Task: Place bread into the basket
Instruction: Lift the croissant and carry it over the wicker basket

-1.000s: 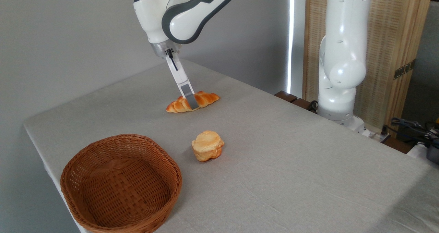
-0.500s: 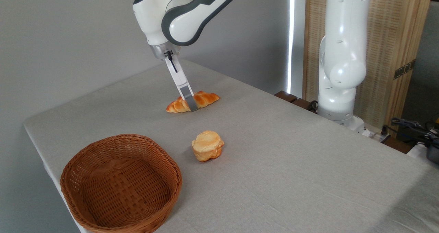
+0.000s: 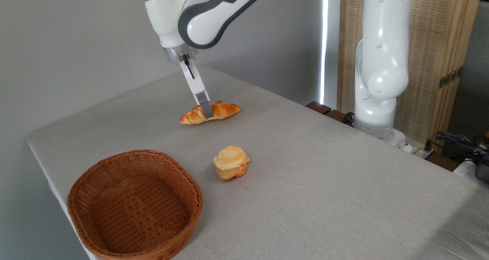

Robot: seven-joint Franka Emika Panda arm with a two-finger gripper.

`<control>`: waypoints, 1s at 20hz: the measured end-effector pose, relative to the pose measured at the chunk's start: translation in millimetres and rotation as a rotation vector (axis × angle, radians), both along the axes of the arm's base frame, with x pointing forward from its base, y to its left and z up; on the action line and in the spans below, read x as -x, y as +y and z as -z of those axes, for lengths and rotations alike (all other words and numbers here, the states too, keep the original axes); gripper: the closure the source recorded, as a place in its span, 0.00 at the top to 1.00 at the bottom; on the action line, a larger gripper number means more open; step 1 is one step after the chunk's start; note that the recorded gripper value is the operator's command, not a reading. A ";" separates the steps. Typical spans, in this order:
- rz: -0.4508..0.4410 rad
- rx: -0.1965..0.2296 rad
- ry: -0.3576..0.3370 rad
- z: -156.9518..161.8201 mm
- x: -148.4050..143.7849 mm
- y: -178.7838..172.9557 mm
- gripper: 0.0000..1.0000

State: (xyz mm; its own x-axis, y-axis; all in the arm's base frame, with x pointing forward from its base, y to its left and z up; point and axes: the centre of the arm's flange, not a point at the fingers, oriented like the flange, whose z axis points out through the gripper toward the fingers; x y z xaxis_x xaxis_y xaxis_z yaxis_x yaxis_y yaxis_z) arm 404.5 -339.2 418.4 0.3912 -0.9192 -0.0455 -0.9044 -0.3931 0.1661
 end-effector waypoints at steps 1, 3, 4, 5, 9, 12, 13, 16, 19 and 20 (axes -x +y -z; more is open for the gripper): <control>-0.018 0.017 -0.021 -13.0 -9.9 4.7 0.32; -0.064 0.052 -0.065 -41.6 -31.2 19.9 0.32; -0.091 0.067 -0.085 -54.6 -42.1 30.4 0.32; -0.117 0.079 -0.103 -65.2 -52.0 40.8 0.33; -0.246 0.116 -0.181 -101.7 -99.4 101.1 0.35; -0.325 0.123 -0.218 -114.4 -128.5 143.5 0.38; -0.350 0.123 -0.231 -115.6 -139.2 155.1 0.40; -0.413 0.127 -0.301 -108.6 -175.9 178.4 0.80; -0.442 0.120 -0.355 -90.5 -205.7 184.5 1.00; -0.447 0.118 -0.368 -86.4 -212.7 184.9 1.00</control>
